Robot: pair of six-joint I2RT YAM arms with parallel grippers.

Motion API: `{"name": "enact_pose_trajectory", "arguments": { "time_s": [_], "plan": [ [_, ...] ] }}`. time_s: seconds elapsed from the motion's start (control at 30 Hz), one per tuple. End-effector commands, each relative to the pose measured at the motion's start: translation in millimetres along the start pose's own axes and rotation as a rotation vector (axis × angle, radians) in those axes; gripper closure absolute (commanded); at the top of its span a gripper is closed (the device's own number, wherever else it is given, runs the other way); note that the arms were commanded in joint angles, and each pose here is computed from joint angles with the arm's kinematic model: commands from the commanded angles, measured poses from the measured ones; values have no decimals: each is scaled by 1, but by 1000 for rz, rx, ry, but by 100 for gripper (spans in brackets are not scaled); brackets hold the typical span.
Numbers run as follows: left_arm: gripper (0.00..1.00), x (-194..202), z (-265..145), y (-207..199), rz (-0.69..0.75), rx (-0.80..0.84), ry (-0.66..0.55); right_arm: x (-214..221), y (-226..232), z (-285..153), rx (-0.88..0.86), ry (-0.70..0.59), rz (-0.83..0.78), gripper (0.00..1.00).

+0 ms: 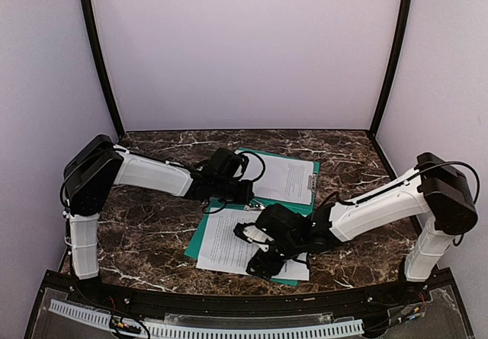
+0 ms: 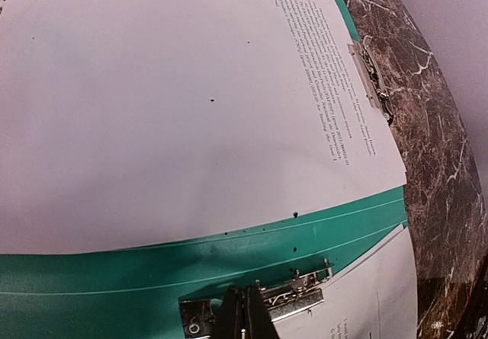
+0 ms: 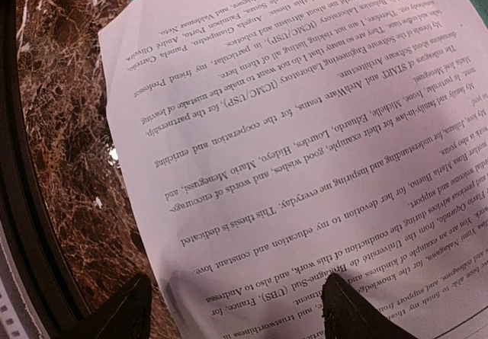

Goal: Put the files into the folder
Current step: Adjust the spring clip on the folder.

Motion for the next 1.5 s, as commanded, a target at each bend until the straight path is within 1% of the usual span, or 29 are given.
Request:
{"name": "enact_pose_trajectory", "arguments": {
  "time_s": [0.0,0.37,0.87,1.07,1.23,1.47],
  "plan": [
    [99,19,9,8,-37,-16,79,-12,5,9,8,22,-40,26],
    [99,26,5,8,-28,-16,72,-23,4,31,12,64,-6,26],
    [99,24,1,9,-18,-30,49,-52,2,30,2,-18,-30,22],
    [99,22,0,7,-13,-26,46,-52,6,10,-29,-100,-41,19],
    [99,15,-8,-2,-5,10,29,-41,5,-13,-23,-138,-32,19],
    [99,-2,-20,-22,53,60,8,-20,-15,-37,9,-156,91,19]
  ]
}}
Point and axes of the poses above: each gripper's point midway between its finger pads, its own z axis out along the fingers, its own y axis along the line the jaws close on, x = y × z, the point moved 7 cm from there along -z, back along the fingers, and after that the axes turned 9 degrees about -z, right-handed, at the moved point
